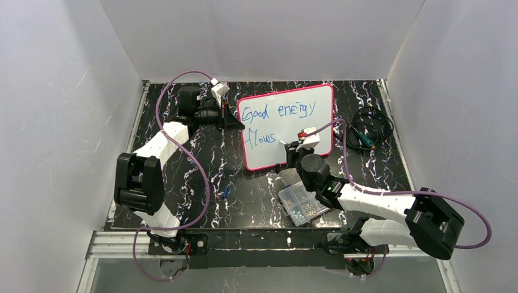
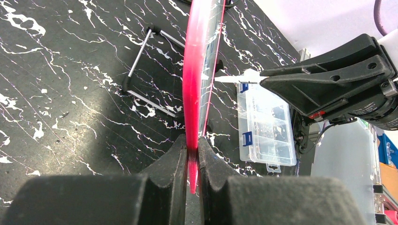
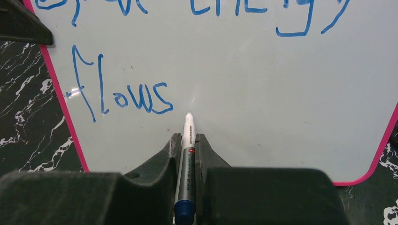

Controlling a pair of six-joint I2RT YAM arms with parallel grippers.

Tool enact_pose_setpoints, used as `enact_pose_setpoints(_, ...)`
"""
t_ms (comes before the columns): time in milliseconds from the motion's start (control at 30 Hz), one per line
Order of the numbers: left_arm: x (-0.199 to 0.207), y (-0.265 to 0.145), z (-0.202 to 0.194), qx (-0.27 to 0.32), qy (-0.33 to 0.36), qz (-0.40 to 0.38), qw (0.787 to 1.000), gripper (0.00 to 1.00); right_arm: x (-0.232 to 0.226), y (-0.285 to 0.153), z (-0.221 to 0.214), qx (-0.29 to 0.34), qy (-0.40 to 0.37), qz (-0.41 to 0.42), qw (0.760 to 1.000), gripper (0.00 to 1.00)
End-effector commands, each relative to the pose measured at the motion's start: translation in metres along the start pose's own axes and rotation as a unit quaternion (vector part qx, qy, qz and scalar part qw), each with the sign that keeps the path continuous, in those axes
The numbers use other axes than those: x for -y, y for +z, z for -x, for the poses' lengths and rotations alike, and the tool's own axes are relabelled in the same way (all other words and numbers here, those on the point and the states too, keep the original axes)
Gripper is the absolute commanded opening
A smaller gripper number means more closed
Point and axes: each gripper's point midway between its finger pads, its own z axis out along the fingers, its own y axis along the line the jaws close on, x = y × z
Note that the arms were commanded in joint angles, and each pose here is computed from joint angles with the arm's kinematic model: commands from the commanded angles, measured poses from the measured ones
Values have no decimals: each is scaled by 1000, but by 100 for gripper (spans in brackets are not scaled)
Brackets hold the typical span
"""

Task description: Write a sentence on the whiteboard

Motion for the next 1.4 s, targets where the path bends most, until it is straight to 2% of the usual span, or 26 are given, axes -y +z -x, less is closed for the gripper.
enact_pose_setpoints(0, 27, -13, 24, 26, 45, -21, 998, 0, -2, 4, 13, 27, 11, -6, 1000, 1)
enact_pose_setpoints(800, 26, -13, 23, 25, 41, -20, 999, 0, 2, 4, 8, 24, -1, -14, 1000, 1)
enact_pose_setpoints(1033, 22, -15, 14, 25, 30, 1, 999, 0, -2, -23, 26, 8, 5, 34, 999, 1)
enact_pose_setpoints(1267, 27, -13, 6, 20, 28, 5, 999, 0, 8, -46, 41, -14, -29, 41, 999, 1)
enact_pose_setpoints(1367, 27, -14, 0, 19, 22, 15, 999, 9, 7, -53, 51, -16, -37, 54, 998, 1)
